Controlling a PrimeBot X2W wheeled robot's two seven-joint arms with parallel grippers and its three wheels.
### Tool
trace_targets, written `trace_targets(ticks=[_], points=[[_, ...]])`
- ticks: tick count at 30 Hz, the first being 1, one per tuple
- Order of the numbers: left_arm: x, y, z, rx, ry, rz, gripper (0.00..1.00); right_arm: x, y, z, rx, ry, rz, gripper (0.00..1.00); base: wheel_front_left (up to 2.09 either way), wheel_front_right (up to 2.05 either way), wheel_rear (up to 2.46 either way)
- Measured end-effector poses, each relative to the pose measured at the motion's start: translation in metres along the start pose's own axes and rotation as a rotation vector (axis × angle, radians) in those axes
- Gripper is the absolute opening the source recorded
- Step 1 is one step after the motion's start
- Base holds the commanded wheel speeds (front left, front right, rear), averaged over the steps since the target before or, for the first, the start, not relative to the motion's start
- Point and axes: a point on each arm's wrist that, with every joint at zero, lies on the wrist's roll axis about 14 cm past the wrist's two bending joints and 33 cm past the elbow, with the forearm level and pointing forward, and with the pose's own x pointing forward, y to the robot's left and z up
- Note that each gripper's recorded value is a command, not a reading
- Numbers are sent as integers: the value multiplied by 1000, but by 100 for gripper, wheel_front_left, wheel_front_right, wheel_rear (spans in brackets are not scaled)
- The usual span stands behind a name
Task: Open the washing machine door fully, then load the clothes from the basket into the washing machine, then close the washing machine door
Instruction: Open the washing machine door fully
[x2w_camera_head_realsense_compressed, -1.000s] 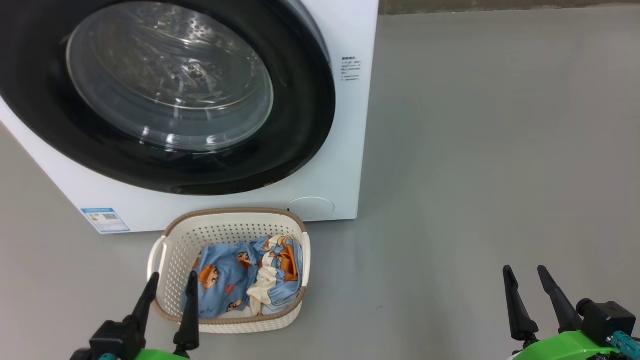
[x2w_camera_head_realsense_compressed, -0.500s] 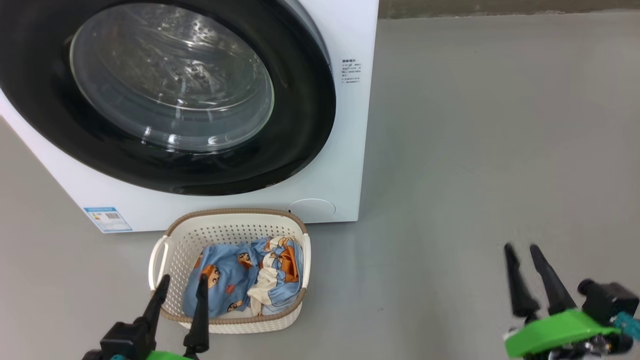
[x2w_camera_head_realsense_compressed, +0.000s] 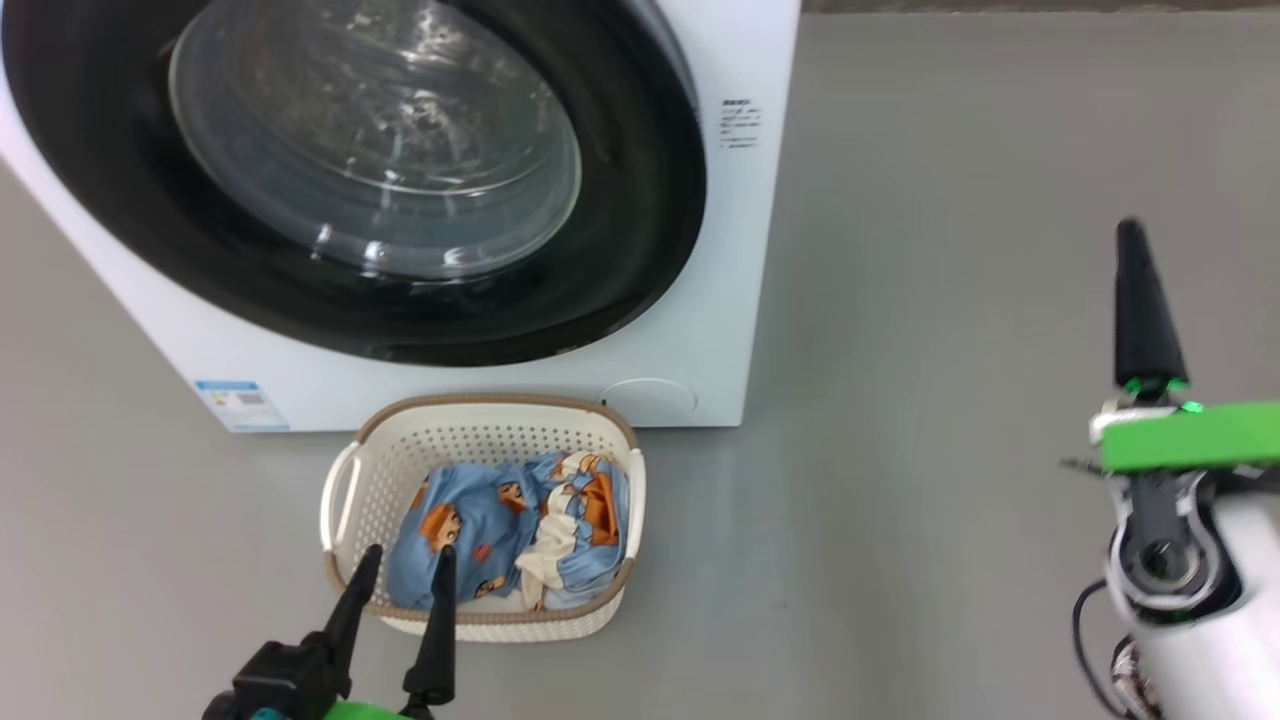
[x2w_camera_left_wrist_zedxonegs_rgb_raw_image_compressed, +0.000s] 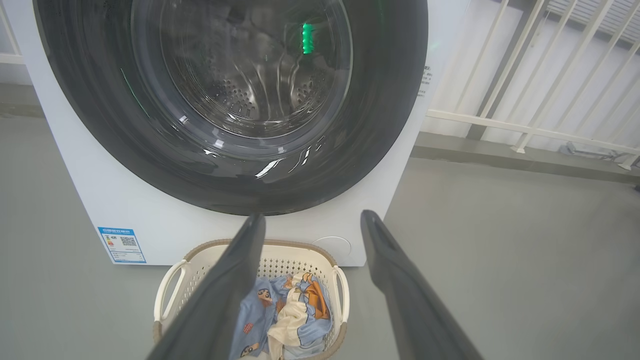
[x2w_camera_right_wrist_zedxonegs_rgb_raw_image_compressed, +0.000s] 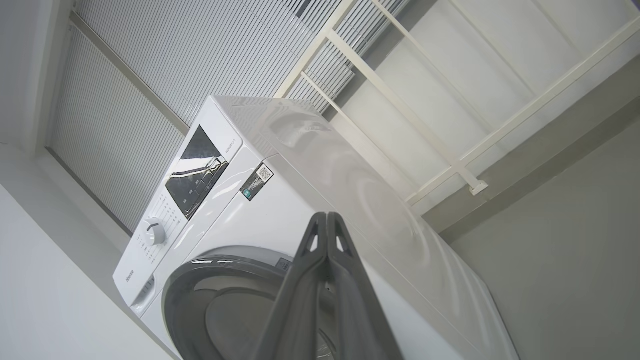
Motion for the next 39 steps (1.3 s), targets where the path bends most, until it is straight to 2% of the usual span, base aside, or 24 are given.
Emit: trace_targets(ticks=[3, 8, 15, 22, 27, 39], points=[[-1, 0, -2, -6, 5, 7, 100, 15, 5, 3, 131, -7, 14, 0, 0, 0, 0], [2, 2, -3, -20, 8, 24, 100, 43, 11, 2, 285, 28, 40, 0, 0, 0, 0], [16, 0, 3, -34, -11, 22, 100, 85, 25, -9, 423, 167, 110, 0, 0, 0, 0], [29, -2, 7, -38, -21, 26, 100, 113, 33, -45, 453, 388, 169, 0, 0, 0, 0], [34, 1, 3, -54, -13, 47, 100, 125, 34, -86, 464, 594, 206, 0, 0, 0, 0], [50, 7, -9, -55, 16, 72, 100, 151, 27, -141, 500, 794, 253, 0, 0, 0, 0]])
